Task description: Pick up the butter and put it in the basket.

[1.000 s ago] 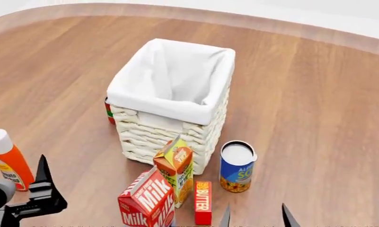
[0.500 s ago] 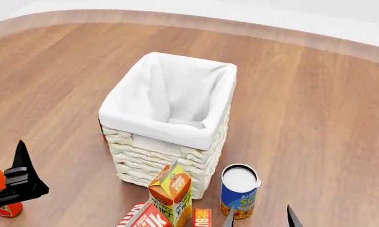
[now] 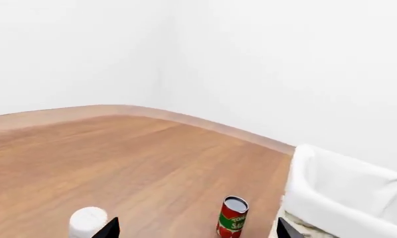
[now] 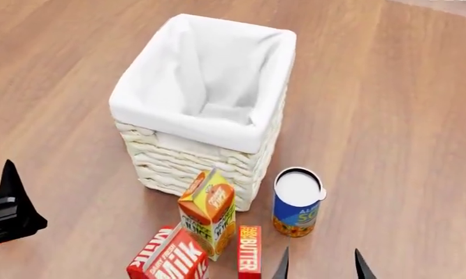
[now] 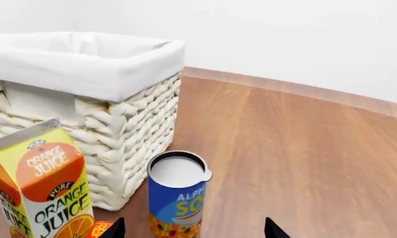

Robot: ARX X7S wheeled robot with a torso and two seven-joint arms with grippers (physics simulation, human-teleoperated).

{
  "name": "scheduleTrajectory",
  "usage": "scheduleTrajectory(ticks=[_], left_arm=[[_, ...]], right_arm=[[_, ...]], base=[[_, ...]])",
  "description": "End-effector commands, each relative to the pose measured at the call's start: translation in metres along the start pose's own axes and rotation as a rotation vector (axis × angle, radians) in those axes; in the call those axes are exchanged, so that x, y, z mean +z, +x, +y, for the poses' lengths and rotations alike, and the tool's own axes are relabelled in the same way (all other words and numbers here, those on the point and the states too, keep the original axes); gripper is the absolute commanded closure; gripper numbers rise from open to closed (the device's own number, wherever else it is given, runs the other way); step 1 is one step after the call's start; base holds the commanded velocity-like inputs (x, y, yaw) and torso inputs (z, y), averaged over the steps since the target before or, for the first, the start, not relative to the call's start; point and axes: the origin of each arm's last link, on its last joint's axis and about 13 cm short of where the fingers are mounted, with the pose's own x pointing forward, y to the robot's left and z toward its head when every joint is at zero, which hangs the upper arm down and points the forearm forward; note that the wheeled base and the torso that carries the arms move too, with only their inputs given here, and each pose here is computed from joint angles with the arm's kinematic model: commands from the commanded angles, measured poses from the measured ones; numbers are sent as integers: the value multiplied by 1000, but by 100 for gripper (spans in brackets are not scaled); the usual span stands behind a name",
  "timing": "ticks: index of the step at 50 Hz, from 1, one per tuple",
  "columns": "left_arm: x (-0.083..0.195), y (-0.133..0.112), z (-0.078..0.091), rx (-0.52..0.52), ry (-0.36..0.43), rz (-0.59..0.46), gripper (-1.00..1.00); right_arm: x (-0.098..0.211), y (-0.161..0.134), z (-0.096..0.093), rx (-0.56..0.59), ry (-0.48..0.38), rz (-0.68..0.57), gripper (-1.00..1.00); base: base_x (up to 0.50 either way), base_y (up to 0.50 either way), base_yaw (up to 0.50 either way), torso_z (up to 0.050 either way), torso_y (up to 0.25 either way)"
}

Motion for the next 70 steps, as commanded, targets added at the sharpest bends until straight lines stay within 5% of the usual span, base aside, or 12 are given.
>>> scheduleTrajectory(ticks=[1,27,37,49,56,70], left_arm=[[2,0,0,2,-9,-10,-100],[3,2,0,25,-9,0,-100],[3,-7,-1,15,-14,9,-100],[8,-3,3,34,-26,2,-100],[8,-4,2,32,-25,5,-100],[9,-4,3,34,-21,0,-100]], right_arm=[[1,0,0,0,-3,-4,-100],[2,-2,2,49,-6,11,-100],[-13,-26,2,180,83,37,-100],[-16,-22,7,204,109,28,-100],[-15,-20,8,243,220,-40,-100],[-19,-11,17,281,208,-22,-100]], base=[[0,0,0,14,-250],[0,0,0,10,-147],[0,0,0,0,0],[0,0,0,0,0],[0,0,0,0,0],[0,0,0,0,0]])
